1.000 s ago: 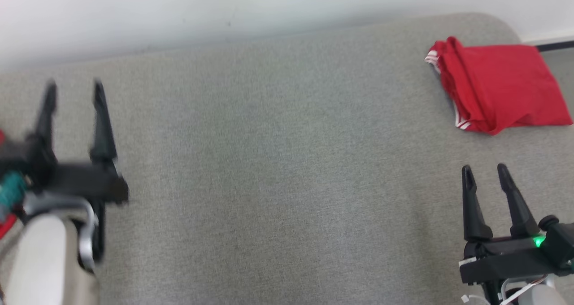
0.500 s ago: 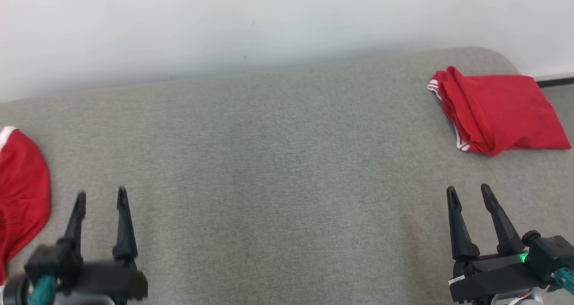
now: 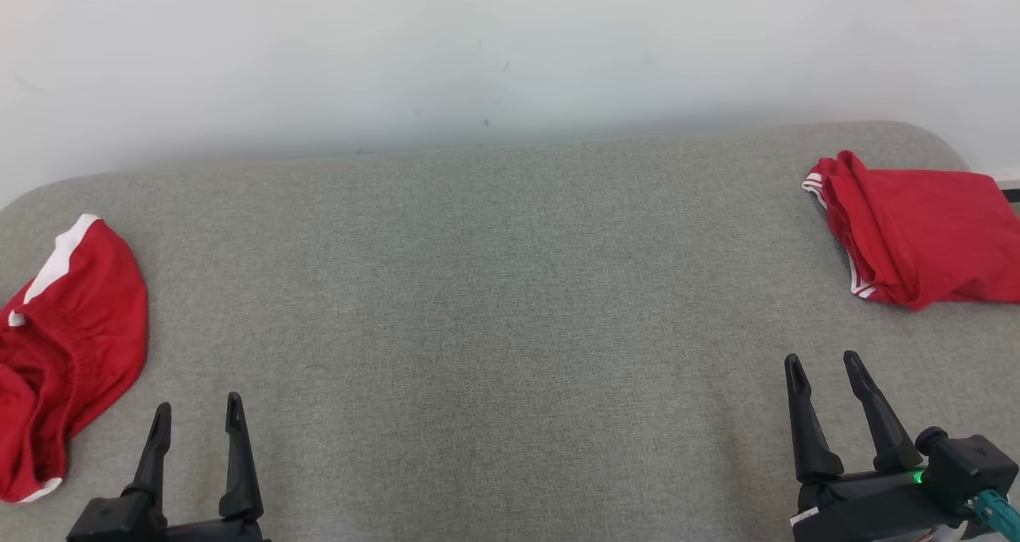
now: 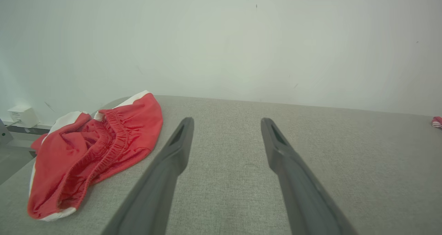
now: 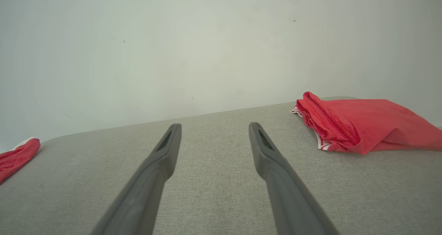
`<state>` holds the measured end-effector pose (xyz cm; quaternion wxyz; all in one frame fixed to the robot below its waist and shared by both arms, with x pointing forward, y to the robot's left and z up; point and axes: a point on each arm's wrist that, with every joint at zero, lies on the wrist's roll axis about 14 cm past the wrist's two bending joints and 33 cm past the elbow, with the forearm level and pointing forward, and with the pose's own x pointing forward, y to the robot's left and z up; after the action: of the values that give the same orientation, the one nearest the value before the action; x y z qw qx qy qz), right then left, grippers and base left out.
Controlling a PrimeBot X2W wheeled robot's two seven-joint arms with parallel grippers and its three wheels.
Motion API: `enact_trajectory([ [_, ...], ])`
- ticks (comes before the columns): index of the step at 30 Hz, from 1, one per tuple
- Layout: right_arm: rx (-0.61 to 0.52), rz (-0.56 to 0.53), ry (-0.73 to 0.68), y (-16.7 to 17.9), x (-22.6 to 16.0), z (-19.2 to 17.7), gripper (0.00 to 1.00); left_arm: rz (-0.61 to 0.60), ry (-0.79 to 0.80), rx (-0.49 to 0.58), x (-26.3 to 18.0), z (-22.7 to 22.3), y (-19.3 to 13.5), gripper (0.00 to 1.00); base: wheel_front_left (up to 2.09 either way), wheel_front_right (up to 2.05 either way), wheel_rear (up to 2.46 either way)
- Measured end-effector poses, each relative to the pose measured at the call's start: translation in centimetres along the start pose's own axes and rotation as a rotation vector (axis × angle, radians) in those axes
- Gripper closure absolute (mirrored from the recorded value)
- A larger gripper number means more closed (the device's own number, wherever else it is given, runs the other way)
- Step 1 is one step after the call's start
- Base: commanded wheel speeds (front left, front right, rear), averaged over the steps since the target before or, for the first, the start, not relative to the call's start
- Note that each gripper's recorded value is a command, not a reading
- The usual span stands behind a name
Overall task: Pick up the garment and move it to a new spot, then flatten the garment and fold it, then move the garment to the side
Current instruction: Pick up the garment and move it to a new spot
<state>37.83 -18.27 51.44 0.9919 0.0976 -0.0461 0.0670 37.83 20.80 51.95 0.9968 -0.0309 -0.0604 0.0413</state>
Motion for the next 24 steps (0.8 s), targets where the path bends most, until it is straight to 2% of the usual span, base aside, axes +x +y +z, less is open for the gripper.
enact_trajectory([
  [24,0.012,-0.014,0.008,-0.07,-0.38,-0.38,0.00,0.019,-0.018,-0.007,-0.42,0.49,0.43,0.00,0.00,0.00,0.00],
])
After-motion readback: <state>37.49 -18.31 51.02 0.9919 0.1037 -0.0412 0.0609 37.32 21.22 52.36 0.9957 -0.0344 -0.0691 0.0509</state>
